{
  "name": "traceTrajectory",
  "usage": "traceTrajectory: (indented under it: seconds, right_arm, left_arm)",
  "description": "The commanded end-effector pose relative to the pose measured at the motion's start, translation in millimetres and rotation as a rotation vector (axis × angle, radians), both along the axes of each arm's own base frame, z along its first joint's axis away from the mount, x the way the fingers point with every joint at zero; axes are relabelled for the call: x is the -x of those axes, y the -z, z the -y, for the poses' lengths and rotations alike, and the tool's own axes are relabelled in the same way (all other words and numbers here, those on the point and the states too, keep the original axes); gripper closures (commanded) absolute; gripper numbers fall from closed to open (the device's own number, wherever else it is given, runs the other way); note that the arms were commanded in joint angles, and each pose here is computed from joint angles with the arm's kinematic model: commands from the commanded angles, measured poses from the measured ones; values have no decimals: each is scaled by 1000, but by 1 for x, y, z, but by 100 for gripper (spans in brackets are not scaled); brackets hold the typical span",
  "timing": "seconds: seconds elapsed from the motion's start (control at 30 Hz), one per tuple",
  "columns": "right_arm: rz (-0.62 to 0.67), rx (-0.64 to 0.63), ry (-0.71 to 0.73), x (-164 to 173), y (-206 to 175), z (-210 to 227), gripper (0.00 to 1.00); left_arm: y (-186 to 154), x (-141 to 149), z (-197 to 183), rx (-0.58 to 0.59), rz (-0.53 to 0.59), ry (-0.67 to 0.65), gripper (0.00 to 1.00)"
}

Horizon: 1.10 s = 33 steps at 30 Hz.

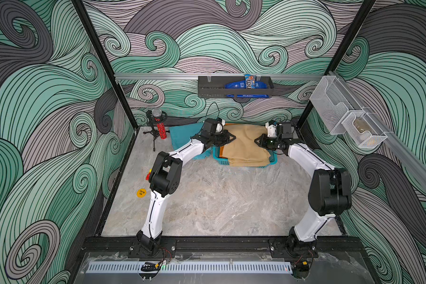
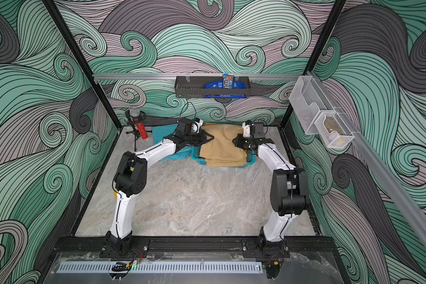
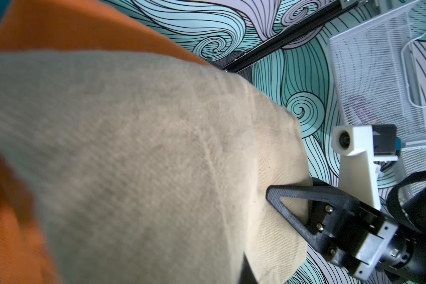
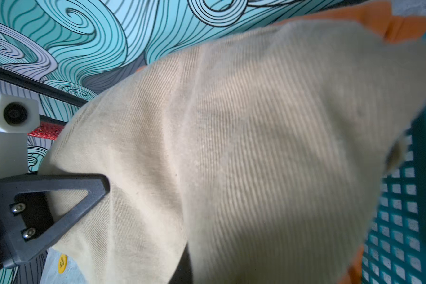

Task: Put the folded long pants in the basket
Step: Place the long pant in the basket.

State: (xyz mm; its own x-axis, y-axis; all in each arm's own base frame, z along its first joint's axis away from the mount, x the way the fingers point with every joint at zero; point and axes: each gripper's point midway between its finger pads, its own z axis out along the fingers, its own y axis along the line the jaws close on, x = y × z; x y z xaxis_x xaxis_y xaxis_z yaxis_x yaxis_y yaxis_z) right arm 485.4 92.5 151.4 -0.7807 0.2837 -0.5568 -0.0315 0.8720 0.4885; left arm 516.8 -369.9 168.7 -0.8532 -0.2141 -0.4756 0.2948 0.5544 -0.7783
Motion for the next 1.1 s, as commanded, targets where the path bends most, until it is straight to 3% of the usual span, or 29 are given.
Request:
traceTrajectory:
  seconds: [0.0,0.2,0.37,0.4,0.43,0.47,0.53,0.63,0.67,0.9,1.07]
  right_arm:
    - [-14,63,13,-13,18,11,100]
    - [-92,175,71,-20,68,31,100]
    - [-96,204,77,-23,80,35,100]
    - [-93,209,78,-24,79,36,95]
    - [-88,217,84,-24,77,37,84]
    - [-80,226,91,-25,74,39,75]
    - [-53,252,115,-26,61,45,52]
    - [22,294,166,-30,26,56,0]
    - [50,305,176,-32,14,59,0]
    - [233,302,180,-31,-74,56,0]
    - [289,282,108,-16,-97,27,3]
  left_arm:
    - [-8,-35,-17,-9,72,-53,100]
    - [44,-38,-20,-99,43,-45,100]
    - [71,-34,-29,-151,28,-59,100]
    - [74,-33,-29,-152,21,-56,100]
    - [74,-32,-29,-151,19,-52,100]
    - [74,-32,-28,-148,18,-49,89]
    - [65,-34,-29,-139,26,-49,55]
    - [34,-45,-38,-130,75,-84,12]
    - [21,-49,-41,-126,100,-101,2]
    - [-92,-66,-85,-125,345,-206,1]
    - [-122,-72,-136,-144,422,-287,2]
